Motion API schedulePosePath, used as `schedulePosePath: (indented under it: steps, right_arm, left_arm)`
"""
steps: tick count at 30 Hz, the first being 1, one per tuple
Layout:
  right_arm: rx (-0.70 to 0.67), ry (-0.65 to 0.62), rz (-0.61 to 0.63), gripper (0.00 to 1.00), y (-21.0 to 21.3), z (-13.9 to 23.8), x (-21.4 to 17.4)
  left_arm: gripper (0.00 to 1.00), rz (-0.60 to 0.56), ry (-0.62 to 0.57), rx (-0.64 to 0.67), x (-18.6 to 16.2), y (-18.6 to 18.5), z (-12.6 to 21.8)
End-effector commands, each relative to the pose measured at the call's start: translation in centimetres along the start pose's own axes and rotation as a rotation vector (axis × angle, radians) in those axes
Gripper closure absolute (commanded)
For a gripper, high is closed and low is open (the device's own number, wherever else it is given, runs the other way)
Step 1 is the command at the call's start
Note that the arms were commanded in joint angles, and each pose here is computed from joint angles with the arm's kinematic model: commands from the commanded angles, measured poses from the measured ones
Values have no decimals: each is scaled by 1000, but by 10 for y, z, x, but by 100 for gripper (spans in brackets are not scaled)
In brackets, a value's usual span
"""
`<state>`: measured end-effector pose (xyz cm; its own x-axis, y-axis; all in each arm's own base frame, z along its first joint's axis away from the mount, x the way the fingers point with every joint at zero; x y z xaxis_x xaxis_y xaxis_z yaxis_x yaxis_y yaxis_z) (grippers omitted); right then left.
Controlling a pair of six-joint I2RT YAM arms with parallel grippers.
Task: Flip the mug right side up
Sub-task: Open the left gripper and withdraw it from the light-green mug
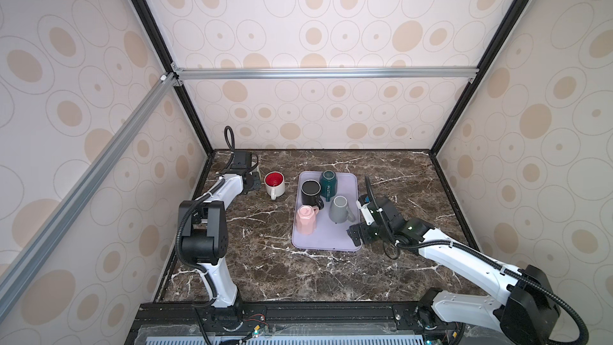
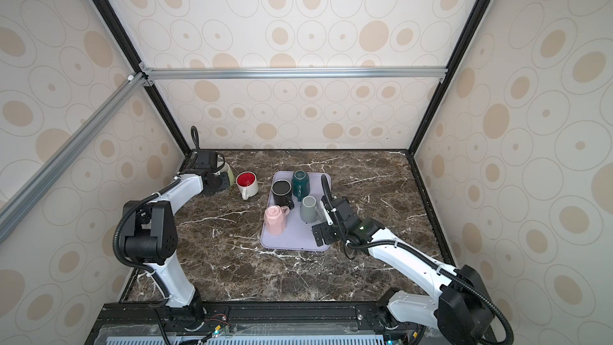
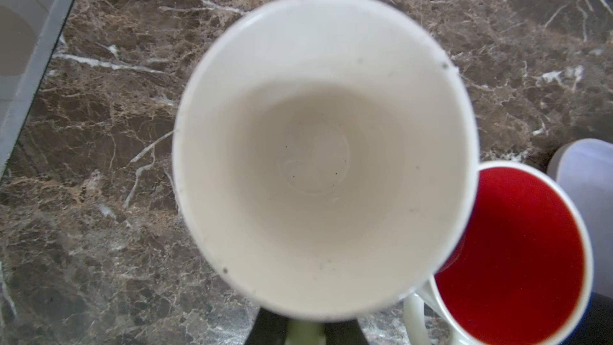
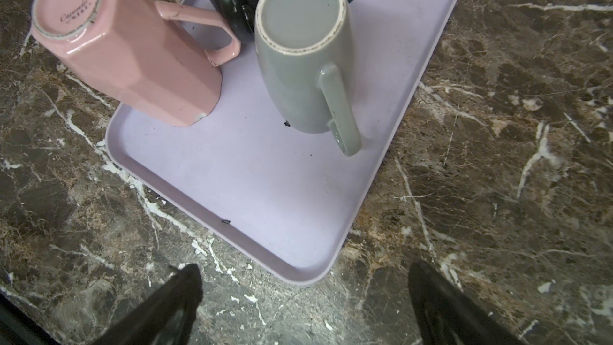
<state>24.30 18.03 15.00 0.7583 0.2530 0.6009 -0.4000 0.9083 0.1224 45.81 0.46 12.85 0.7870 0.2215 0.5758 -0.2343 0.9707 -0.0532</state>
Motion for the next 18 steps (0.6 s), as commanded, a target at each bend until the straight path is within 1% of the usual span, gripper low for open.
schedulePosePath:
  steps: [1, 10, 13, 15, 17, 18]
  right_arm:
    - [-29, 5, 14, 0, -7, 1, -2]
    - [-47, 29, 16, 0, -11, -5, -4]
    - [-72, 34, 16, 0, -17, -5, -5]
    - [-65, 38, 12, 0, -17, -6, -5]
    - [-55, 42, 9, 0, -16, -7, -6]
    - [-52, 42, 9, 0, -16, -7, -6]
  left_arm:
    - [100, 5, -109, -22, 37, -5, 14]
    - [100, -16, -77, 31, 28, 3, 8]
    - [100, -14, -57, 15, 23, 1, 6]
    - [87, -12, -57, 11, 23, 1, 7]
    - [70, -16, -58, 15, 23, 2, 8]
    - [64, -18, -60, 15, 23, 2, 9]
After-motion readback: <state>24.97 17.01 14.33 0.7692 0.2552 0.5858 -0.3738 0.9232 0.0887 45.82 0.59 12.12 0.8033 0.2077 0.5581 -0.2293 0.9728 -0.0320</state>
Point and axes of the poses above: each gripper's point midway between its finger pads, its own z axis back along the fingers, its own y axis along the line the jaws close on, x = y × z, the point moved 3 cm from there along z, back along the fingers, and after that the axes turned 1 degree about -z, right-handed, at the moved point
